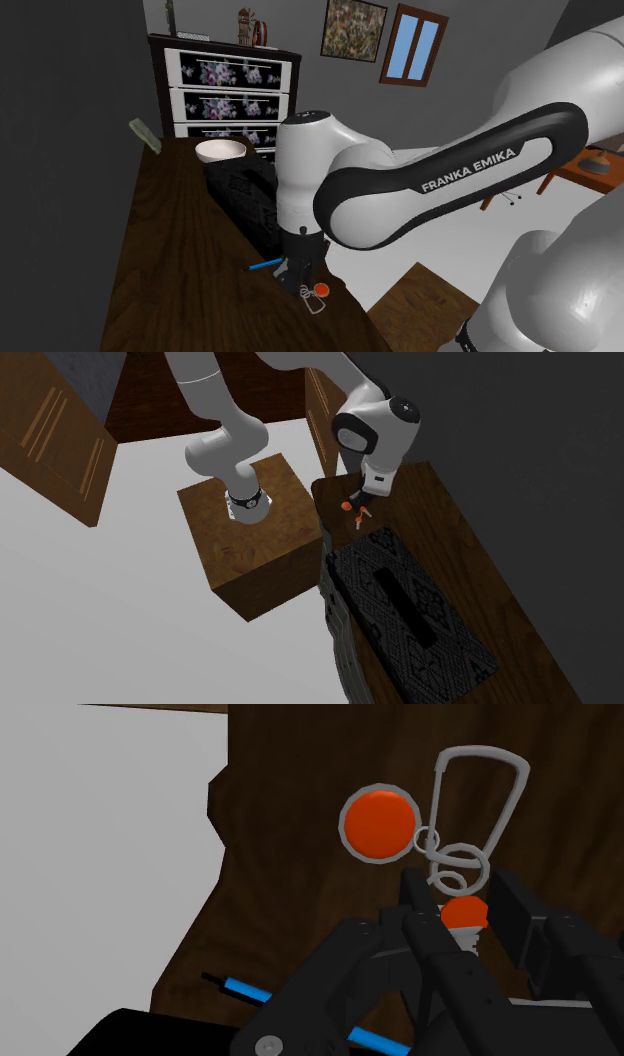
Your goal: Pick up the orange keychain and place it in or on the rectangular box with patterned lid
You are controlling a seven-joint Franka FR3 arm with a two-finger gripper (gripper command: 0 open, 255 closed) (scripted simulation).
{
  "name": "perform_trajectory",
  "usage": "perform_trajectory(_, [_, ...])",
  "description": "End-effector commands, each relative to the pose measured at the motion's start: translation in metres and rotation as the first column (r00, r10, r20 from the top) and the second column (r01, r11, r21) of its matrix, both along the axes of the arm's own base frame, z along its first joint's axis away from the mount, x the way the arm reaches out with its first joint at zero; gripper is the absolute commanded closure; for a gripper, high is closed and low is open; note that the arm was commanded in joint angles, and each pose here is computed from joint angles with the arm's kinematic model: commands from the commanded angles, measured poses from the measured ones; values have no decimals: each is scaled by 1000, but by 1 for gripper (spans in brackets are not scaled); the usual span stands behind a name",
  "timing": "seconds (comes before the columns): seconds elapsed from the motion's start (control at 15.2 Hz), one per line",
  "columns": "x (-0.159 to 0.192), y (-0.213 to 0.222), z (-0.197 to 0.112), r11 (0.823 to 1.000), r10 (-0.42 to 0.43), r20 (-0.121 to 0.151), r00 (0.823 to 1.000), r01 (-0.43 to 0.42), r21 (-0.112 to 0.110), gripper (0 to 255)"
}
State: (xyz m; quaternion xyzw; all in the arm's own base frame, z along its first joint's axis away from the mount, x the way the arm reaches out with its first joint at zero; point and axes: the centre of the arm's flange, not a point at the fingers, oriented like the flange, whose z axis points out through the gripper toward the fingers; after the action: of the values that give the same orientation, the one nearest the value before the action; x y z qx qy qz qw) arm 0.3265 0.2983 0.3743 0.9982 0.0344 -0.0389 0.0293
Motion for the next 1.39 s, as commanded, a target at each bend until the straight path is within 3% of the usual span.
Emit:
perform_trajectory(0.0, [0, 1, 12, 1000, 0, 0, 1000, 0, 0, 255])
perform_trajectory(1.32, [0, 1, 118, 1000, 0, 0, 1000, 0, 0, 255])
